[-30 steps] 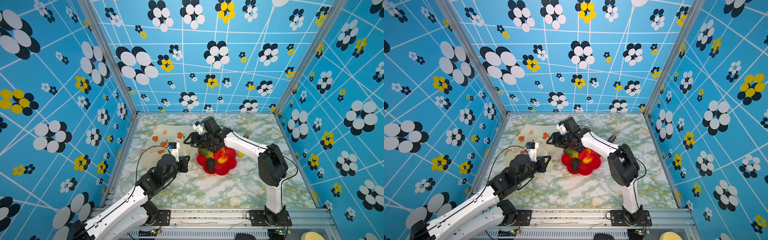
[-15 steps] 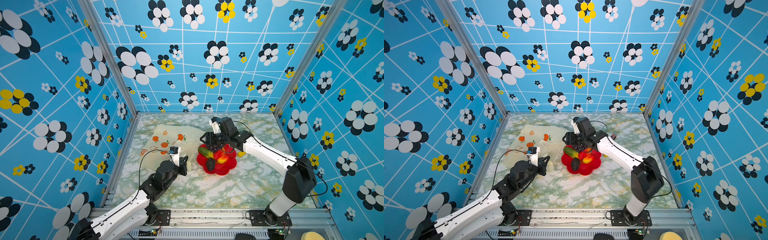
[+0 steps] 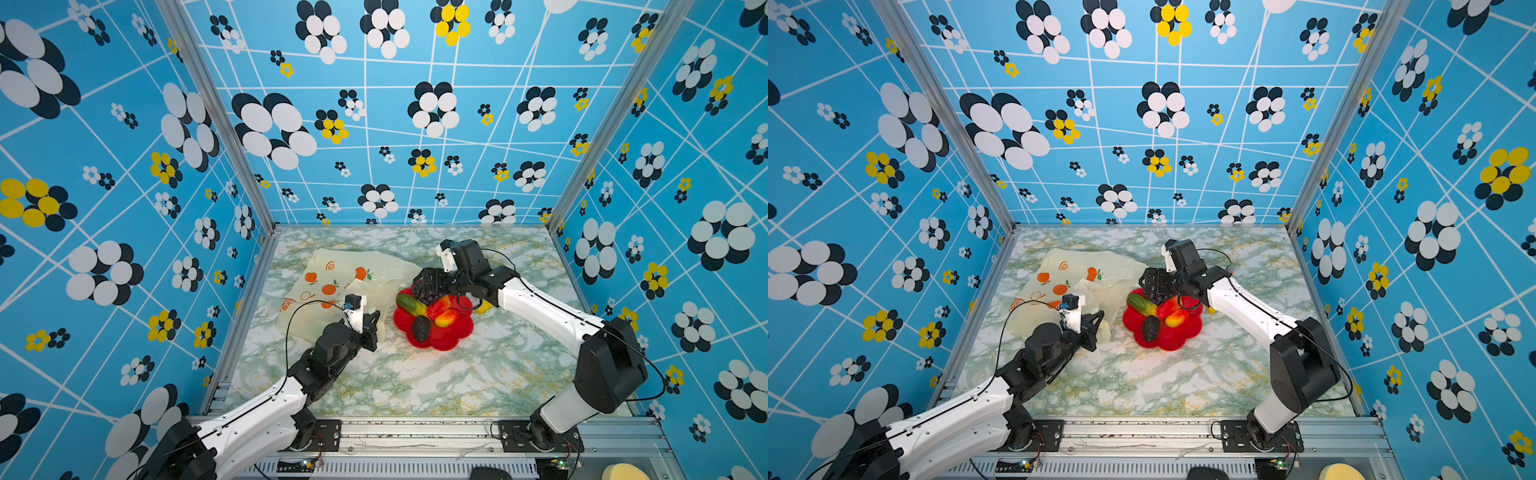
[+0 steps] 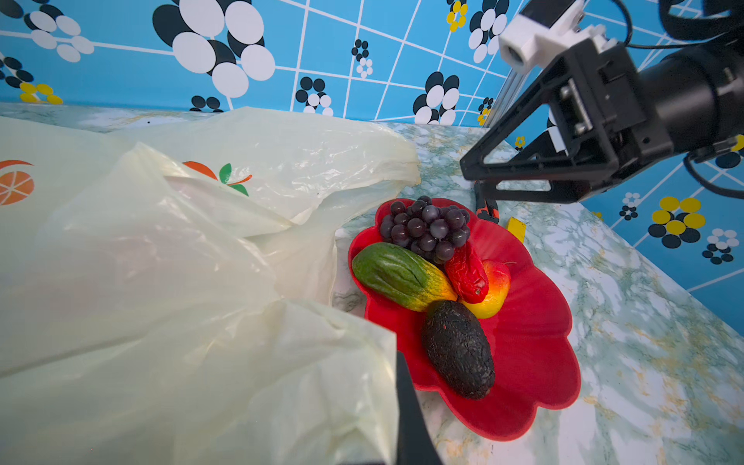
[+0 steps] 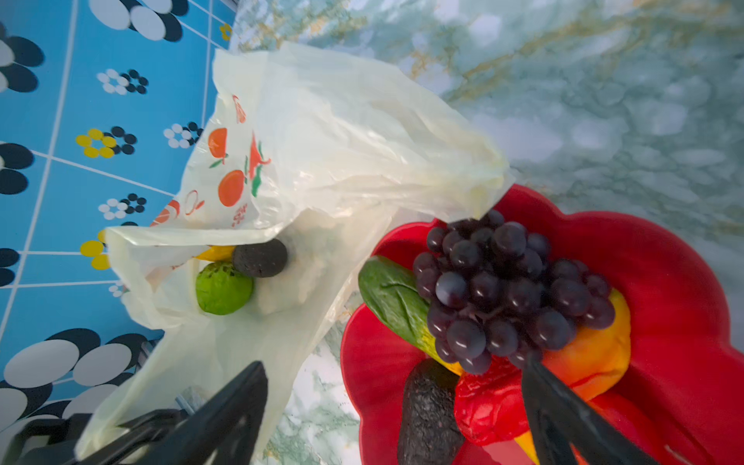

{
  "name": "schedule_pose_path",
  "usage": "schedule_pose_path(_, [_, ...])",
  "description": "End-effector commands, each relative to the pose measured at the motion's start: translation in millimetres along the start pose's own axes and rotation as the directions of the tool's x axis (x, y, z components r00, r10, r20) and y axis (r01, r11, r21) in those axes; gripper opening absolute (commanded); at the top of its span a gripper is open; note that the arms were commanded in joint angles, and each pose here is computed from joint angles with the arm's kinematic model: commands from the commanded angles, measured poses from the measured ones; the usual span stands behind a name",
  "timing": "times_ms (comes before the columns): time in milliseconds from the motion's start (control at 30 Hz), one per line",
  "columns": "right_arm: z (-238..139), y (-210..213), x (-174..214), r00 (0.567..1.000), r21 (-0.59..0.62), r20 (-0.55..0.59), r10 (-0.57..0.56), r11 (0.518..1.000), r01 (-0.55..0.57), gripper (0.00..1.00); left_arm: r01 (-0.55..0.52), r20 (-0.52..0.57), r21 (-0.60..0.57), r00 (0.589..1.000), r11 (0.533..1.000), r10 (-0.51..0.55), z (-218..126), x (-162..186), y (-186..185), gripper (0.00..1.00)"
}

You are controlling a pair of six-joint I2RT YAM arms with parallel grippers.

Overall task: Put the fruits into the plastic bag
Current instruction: 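Move the right gripper back over the plate to the second avocado, then lower the right gripper and close it on the second dark avocado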

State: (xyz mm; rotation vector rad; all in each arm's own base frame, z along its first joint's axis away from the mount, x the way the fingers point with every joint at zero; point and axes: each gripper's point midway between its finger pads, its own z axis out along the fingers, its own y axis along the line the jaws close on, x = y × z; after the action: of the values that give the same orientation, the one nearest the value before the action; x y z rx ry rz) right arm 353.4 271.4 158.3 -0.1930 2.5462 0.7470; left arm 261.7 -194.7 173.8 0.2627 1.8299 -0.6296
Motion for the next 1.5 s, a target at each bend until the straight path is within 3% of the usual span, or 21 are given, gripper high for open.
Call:
schedule_pose_path(0, [6.1,-11.7,36.6,0.984,0.048,-0.179,0.025,0.999,-0.017,0.99,-0.015,0.036,0.015,0.999,1.000,0.014,0.0,-10.3,-3.6,0.00])
schedule_pose_path(600, [44.7,-5.2,93.6,0.936,0.080,-0.335,0.104,0.993,-0.082,0.98,0.041,0.037,-0.079,0.999,0.996,-0.038,-1.7,-5.4,15.0,0.00])
schedule_pose_path(1200, [62.0,-12.6,116.7,0.907,0.126,-0.405,0.111,0.990,-0.065,0.80,0.077,0.003,-0.084,0.997,0.993,-0.077,5.1,-1.2,19.8,0.00])
schedule_pose_path(1467, [59.8,-14.4,119.1,0.905,0.128,-0.415,0.092,0.991,-0.042,0.65,0.081,0.009,-0.088,0.997,0.993,-0.081,3.5,-0.9,21.4,0.00])
